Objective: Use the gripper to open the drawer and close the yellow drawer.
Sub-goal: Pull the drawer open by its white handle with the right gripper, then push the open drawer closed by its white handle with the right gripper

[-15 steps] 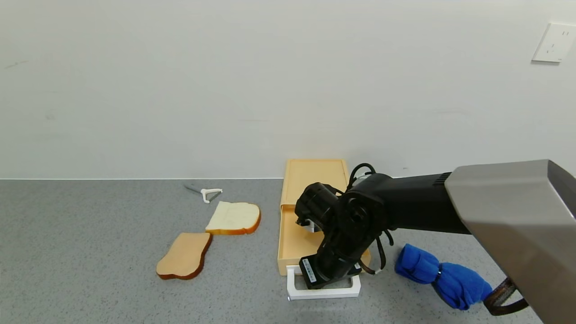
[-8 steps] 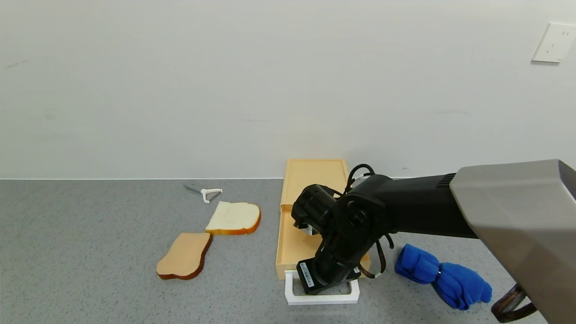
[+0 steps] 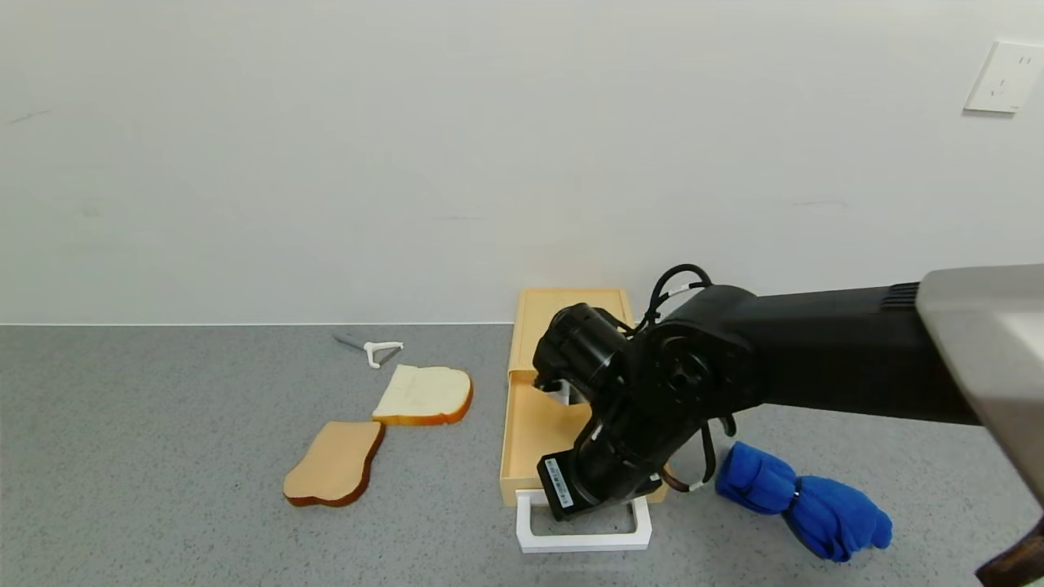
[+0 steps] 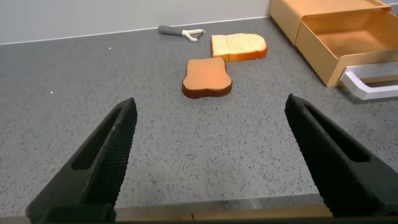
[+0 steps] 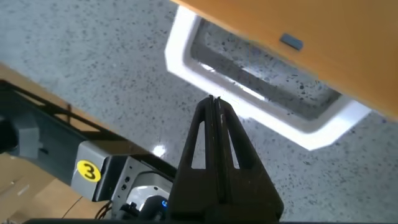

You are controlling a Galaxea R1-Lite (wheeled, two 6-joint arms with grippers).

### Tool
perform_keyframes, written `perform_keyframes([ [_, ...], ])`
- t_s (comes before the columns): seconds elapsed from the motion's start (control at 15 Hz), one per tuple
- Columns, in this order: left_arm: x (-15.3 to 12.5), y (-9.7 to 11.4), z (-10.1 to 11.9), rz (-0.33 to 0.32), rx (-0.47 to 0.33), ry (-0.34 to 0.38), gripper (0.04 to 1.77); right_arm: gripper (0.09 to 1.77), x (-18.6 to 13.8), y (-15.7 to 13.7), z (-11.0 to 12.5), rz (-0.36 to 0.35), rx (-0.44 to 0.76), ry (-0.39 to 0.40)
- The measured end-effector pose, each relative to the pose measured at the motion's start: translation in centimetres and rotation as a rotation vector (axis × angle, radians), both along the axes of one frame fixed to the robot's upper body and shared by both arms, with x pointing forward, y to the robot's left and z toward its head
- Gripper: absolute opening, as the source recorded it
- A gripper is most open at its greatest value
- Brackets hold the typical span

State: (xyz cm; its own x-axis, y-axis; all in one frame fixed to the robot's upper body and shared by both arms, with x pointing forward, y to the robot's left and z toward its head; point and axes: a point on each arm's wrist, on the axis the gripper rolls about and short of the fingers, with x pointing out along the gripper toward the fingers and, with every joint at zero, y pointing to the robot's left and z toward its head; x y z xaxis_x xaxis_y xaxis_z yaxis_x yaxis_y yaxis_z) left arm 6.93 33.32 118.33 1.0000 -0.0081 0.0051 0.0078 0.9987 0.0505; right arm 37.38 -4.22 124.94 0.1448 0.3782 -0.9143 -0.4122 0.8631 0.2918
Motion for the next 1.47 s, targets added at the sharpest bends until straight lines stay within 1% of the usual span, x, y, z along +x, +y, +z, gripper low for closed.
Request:
perform_keyframes([
  [0.2,0.0,0.0,0.0,0.000,0.000,0.000,1.72,0.11,-1.1,-2.0,3.6,0.045,0.042,-0.080],
  [0.33,0.0,0.0,0.0,0.000,0.000,0.000,1.72,0.11,-2.2,-4.1,6.0,0.082,0.068,-0.144],
  [0.47,0.0,0.0,0.0,0.000,0.000,0.000,1.72,0.11,-3.1,-6.7,7.7,0.111,0.122,-0.213],
  [0.6,0.0,0.0,0.0,0.000,0.000,0.000,1.72,0.11,-3.7,-9.3,8.2,0.121,0.188,-0.283],
  [0.73,0.0,0.0,0.0,0.000,0.000,0.000,1.72,0.11,-4.3,-12.4,8.6,0.105,0.243,-0.368],
  [0.93,0.0,0.0,0.0,0.000,0.000,0.000,1.72,0.11,-5.1,-16.8,9.2,0.031,0.300,-0.474],
  [1.07,0.0,0.0,0.0,0.000,0.000,0.000,1.72,0.11,-5.4,-18.5,9.2,-0.011,0.328,-0.541],
  [1.2,0.0,0.0,0.0,0.000,0.000,0.000,1.72,0.11,-5.3,-19.7,8.9,-0.046,0.350,-0.606],
  [1.27,0.0,0.0,0.0,0.000,0.000,0.000,1.72,0.11,-5.2,-20.0,8.7,-0.060,0.351,-0.617],
  [1.47,0.0,0.0,0.0,0.000,0.000,0.000,1.72,0.11,-5.2,-20.5,8.2,-0.076,0.343,-0.609],
])
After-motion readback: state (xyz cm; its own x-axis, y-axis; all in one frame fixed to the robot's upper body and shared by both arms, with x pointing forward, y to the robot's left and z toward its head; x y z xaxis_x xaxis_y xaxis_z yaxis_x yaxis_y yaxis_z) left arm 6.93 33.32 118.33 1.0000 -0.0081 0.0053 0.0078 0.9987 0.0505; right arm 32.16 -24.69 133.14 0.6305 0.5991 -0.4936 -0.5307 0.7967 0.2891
